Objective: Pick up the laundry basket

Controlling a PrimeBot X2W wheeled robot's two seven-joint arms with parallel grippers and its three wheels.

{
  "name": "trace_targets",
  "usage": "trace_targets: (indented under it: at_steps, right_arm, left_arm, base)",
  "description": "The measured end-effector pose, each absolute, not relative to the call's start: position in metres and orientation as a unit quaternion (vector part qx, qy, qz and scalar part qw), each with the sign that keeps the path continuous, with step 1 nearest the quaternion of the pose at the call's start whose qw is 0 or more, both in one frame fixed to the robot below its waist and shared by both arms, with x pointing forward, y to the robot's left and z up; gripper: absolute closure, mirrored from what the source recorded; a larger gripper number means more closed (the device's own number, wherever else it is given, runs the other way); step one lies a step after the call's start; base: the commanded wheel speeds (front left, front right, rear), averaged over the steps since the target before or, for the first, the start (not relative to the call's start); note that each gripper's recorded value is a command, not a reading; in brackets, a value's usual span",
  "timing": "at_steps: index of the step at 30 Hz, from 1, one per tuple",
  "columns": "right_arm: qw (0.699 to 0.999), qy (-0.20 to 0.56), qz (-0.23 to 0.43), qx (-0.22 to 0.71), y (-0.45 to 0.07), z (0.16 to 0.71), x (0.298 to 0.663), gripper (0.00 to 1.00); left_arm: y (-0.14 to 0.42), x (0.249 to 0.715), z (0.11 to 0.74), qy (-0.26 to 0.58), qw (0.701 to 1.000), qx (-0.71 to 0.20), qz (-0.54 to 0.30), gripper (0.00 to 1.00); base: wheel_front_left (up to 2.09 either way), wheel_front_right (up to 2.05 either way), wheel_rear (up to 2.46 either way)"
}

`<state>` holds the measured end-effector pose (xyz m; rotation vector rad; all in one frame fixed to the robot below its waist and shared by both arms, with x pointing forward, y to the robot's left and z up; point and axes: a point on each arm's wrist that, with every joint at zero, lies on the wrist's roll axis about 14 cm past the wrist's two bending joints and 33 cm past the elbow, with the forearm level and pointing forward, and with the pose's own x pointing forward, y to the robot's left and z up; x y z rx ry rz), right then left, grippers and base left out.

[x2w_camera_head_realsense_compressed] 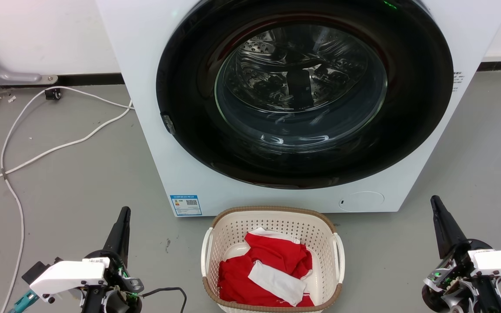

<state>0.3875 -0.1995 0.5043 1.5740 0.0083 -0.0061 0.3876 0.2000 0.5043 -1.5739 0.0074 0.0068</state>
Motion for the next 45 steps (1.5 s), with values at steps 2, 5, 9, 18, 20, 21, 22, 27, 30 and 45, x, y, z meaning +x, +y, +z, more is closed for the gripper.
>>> trace_targets:
  at_steps: [2,5,9,18,20,21,22,27,30,45]
  right_arm:
    - [0.706,0.004,-0.003,0.708,-0.199,0.504,0.388,1.00]
    - [0.706,0.004,-0.003,0.708,-0.199,0.504,0.388,1.00]
    - [0.706,0.004,-0.003,0.708,-0.199,0.504,0.387,1.00]
    - [0.706,0.004,-0.003,0.708,-0.199,0.504,0.388,1.00]
    - [0.706,0.004,-0.003,0.708,-0.199,0.504,0.387,1.00]
    - [0.706,0.004,-0.003,0.708,-0.200,0.504,0.388,1.00]
    - [0.706,0.004,-0.003,0.708,-0.199,0.504,0.388,1.00]
    - [0.704,0.024,-0.024,0.710,-0.199,0.485,0.379,0.00]
    - [0.704,0.030,-0.038,0.708,-0.201,0.475,0.373,0.00]
    - [0.789,0.002,-0.038,0.613,-0.209,0.492,0.378,0.00]
  left_arm:
    - [0.200,0.388,0.504,0.003,0.706,-0.708,0.003,1.00]
    - [0.200,0.388,0.504,0.003,0.706,-0.708,0.003,1.00]
    - [0.200,0.388,0.504,0.003,0.706,-0.708,0.003,1.00]
    - [0.200,0.388,0.504,0.003,0.706,-0.708,0.003,1.00]
    - [0.200,0.388,0.504,0.003,0.706,-0.708,0.003,1.00]
    - [0.200,0.388,0.504,0.003,0.706,-0.708,0.003,1.00]
    - [0.200,0.388,0.504,0.003,0.706,-0.708,0.003,1.00]
    - [0.199,0.379,0.485,0.024,0.703,-0.710,0.024,0.00]
    - [0.199,0.374,0.477,0.029,0.702,-0.710,0.035,0.00]
    - [0.208,0.379,0.492,0.002,0.774,-0.632,0.041,0.00]
  base:
    - [0.00,0.00,0.00]
    - [0.00,0.00,0.00]
    - [0.00,0.00,0.00]
    - [0.00,0.00,0.00]
    - [0.00,0.00,0.00]
    - [0.00,0.00,0.00]
    - [0.00,0.00,0.00]
    - [0.00,0.00,0.00]
    - [0.00,0.00,0.00]
    - [0.00,0.00,0.00]
